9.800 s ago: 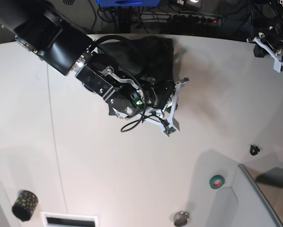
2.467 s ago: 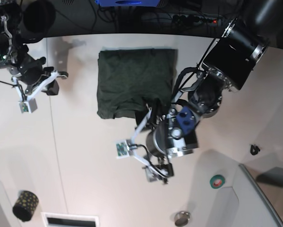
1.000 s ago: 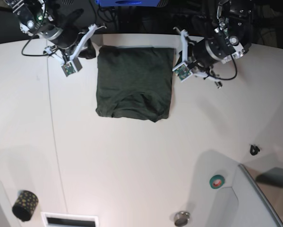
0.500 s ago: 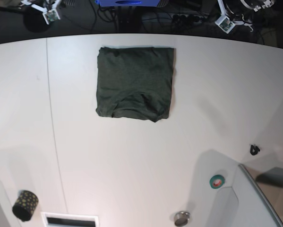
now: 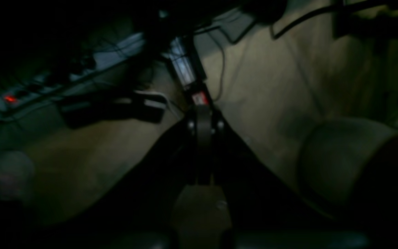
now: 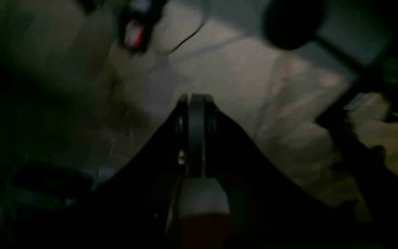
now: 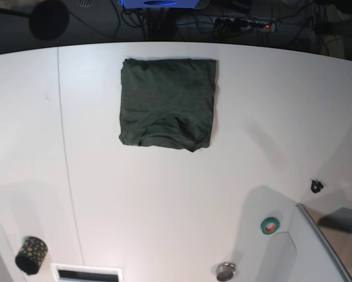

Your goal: Layout the t-shirt on the table in an organized manner, then fold the t-shirt properly

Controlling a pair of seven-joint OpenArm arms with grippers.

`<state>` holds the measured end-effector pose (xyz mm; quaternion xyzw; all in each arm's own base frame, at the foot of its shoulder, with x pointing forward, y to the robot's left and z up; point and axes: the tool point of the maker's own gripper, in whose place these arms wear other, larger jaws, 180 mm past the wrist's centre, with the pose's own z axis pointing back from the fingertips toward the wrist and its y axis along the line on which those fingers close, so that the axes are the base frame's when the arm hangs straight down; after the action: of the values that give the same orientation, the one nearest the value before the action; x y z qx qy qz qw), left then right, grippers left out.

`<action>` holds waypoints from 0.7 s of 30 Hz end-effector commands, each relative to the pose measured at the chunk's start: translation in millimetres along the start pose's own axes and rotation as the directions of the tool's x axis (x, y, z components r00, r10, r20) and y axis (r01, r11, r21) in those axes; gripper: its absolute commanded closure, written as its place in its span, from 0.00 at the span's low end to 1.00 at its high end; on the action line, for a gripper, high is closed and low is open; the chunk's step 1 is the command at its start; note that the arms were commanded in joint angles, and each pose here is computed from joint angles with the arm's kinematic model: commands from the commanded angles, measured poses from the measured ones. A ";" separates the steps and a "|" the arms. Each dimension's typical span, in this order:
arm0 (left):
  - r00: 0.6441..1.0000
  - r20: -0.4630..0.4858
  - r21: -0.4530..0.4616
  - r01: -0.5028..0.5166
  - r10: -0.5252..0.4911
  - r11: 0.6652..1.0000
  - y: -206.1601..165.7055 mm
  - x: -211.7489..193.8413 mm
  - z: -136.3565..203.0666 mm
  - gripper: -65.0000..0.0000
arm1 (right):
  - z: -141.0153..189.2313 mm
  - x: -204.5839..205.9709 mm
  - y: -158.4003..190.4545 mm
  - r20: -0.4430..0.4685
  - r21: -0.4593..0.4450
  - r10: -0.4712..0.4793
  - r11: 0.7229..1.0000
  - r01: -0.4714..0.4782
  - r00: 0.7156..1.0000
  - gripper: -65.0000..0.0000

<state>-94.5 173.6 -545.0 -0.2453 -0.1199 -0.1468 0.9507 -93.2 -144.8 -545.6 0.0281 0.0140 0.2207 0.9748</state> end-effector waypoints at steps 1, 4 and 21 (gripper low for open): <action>1.000 -0.008 -0.010 -0.021 0.021 1.000 1.6 -7.6 -0.9 1.00 | -10.1 -7.5 -5.5 -0.036 -0.022 0.021 1.000 -0.022 0.999 1.00; 0.995 -0.066 0.012 -0.077 0.078 0.997 17.2 -25.1 -18.5 1.00 | -43.0 -15.1 -10.1 -0.095 -0.045 0.045 0.998 -0.050 0.994 1.00; 0.991 -0.116 0.299 0.096 -0.064 0.950 68.8 18.6 -89.4 1.00 | -103.8 52.6 -67.0 0.191 0.007 0.020 1.000 -0.022 0.981 0.99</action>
<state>-30.3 172.7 -646.1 -0.0913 -0.1095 -0.1787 0.9735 -13.1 -169.3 -654.8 0.0578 -0.0873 0.2270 0.9683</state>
